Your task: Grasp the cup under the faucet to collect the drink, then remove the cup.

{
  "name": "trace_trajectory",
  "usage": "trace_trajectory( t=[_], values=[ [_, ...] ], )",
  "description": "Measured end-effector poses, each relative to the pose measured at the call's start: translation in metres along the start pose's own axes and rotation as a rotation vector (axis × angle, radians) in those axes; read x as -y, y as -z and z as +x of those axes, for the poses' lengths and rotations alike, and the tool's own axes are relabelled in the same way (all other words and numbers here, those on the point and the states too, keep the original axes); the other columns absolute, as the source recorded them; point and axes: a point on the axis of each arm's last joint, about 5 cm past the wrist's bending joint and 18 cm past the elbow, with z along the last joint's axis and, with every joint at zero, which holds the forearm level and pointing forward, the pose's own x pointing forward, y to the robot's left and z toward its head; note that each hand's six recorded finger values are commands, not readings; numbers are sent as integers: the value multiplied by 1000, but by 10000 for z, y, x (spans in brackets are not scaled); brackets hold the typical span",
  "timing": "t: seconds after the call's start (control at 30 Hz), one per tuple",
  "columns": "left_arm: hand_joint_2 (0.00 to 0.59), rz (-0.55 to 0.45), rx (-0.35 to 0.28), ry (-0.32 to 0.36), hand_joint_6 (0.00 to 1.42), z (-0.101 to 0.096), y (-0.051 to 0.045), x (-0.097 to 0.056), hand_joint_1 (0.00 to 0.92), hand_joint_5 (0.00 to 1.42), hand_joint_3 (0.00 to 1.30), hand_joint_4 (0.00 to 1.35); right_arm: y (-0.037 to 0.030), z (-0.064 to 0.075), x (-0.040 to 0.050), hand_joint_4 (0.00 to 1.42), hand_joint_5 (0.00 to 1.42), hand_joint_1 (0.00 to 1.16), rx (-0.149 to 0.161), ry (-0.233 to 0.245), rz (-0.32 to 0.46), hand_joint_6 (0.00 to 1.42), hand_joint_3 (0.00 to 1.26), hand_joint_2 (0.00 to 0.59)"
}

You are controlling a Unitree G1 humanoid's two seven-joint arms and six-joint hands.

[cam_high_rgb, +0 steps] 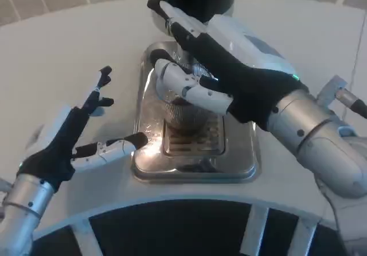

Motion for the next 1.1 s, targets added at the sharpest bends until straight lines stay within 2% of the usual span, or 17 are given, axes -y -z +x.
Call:
trace_trajectory(
  t=[0.47, 0.73, 1.1],
  values=[
    [53, 4, -2, 31, 265, 197, -13, 145, 346, 224, 0, 0, -1, 0, 4, 0, 0, 6, 1, -2, -1, 0, 0, 542],
    [55, 10, -2, 38, 267, 292, -27, 167, 350, 233, 0, 0, 6, 15, 7, 0, 0, 6, -4, -3, 1, 0, 0, 542],
    [55, 10, -5, 53, 268, 314, -29, 220, 351, 238, 0, 0, 4, 12, 11, 0, 0, 6, -5, -1, 1, 0, 0, 542]
  ],
)
